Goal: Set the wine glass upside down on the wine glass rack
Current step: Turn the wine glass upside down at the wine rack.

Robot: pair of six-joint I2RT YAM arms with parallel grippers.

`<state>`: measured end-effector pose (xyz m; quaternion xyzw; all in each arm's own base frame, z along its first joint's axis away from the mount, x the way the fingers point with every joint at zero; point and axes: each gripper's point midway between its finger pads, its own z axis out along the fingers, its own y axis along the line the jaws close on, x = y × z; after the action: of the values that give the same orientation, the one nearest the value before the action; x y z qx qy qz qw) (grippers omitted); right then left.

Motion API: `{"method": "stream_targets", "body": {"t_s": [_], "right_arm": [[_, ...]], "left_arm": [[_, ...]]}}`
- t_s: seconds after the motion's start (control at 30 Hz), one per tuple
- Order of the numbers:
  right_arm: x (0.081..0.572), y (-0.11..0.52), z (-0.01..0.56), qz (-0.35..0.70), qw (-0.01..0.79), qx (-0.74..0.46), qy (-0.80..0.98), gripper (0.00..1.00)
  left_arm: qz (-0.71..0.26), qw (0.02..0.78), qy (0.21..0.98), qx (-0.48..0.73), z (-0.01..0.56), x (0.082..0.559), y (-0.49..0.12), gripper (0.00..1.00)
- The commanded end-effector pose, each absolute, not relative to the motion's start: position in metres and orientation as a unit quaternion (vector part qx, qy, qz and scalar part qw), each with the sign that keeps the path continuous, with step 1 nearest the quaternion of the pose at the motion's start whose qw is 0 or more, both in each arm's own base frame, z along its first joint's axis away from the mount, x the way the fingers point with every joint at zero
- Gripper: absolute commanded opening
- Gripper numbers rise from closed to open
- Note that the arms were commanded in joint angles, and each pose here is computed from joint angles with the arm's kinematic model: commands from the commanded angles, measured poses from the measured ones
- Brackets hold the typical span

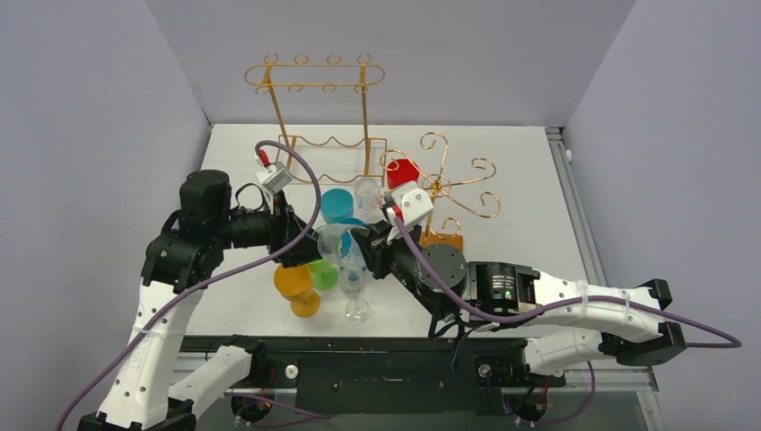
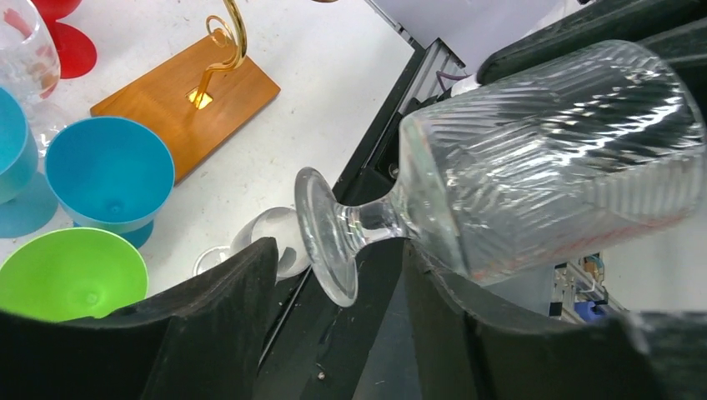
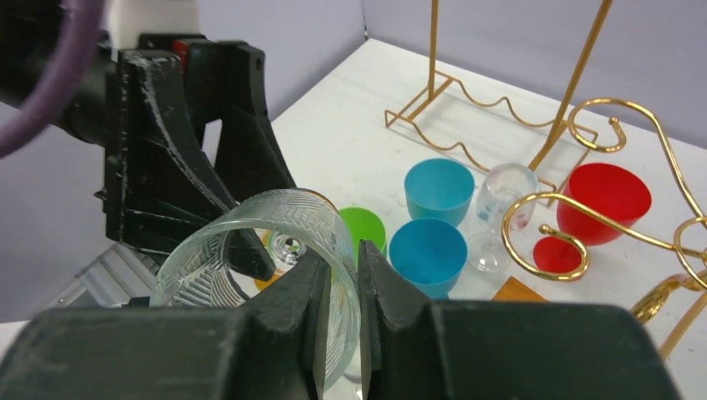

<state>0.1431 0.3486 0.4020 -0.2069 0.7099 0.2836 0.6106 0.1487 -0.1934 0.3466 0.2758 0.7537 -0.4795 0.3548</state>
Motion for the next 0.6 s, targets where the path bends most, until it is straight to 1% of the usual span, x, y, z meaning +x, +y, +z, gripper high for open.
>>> {"method": "stream_targets", "body": {"t_s": [0.0, 0.07, 0.13, 0.2, 0.27, 0.37, 0.43, 0.53, 0.57], "right_arm": [[0.146, 0.351, 0.456, 0.341, 0.642, -0.153, 0.670, 0.00], [0.147, 0.348, 0.455, 0.332, 0.644, -0.157, 0.671, 0.00], [0.148, 0.344, 0.453, 0.323, 0.646, -0.160, 0.673, 0.00], [0.149, 0.342, 0.453, 0.324, 0.645, -0.161, 0.673, 0.00], [0.148, 0.343, 0.453, 0.328, 0.643, -0.162, 0.673, 0.00], [0.147, 0.348, 0.451, 0.333, 0.640, -0.162, 0.674, 0.00], [0.146, 0.352, 0.452, 0.343, 0.638, -0.160, 0.671, 0.00], [0.143, 0.357, 0.456, 0.359, 0.635, -0.155, 0.666, 0.00], [0.142, 0.359, 0.458, 0.365, 0.634, -0.154, 0.664, 0.00]], "left_arm": [[-0.496, 0.357, 0.735, 0.295, 0.357, 0.143, -0.197, 0.61], [-0.489, 0.360, 0.737, 0.297, 0.357, 0.143, -0.196, 0.70], [-0.486, 0.360, 0.738, 0.298, 0.357, 0.141, -0.195, 0.76], [-0.486, 0.365, 0.735, 0.300, 0.357, 0.140, -0.194, 0.78], [-0.488, 0.371, 0.730, 0.302, 0.359, 0.140, -0.195, 0.77], [-0.491, 0.377, 0.725, 0.301, 0.362, 0.142, -0.196, 0.71], [-0.496, 0.376, 0.723, 0.299, 0.364, 0.144, -0.198, 0.65], [-0.503, 0.373, 0.721, 0.296, 0.365, 0.147, -0.200, 0.52], [-0.505, 0.372, 0.721, 0.295, 0.366, 0.148, -0.201, 0.50]]}}
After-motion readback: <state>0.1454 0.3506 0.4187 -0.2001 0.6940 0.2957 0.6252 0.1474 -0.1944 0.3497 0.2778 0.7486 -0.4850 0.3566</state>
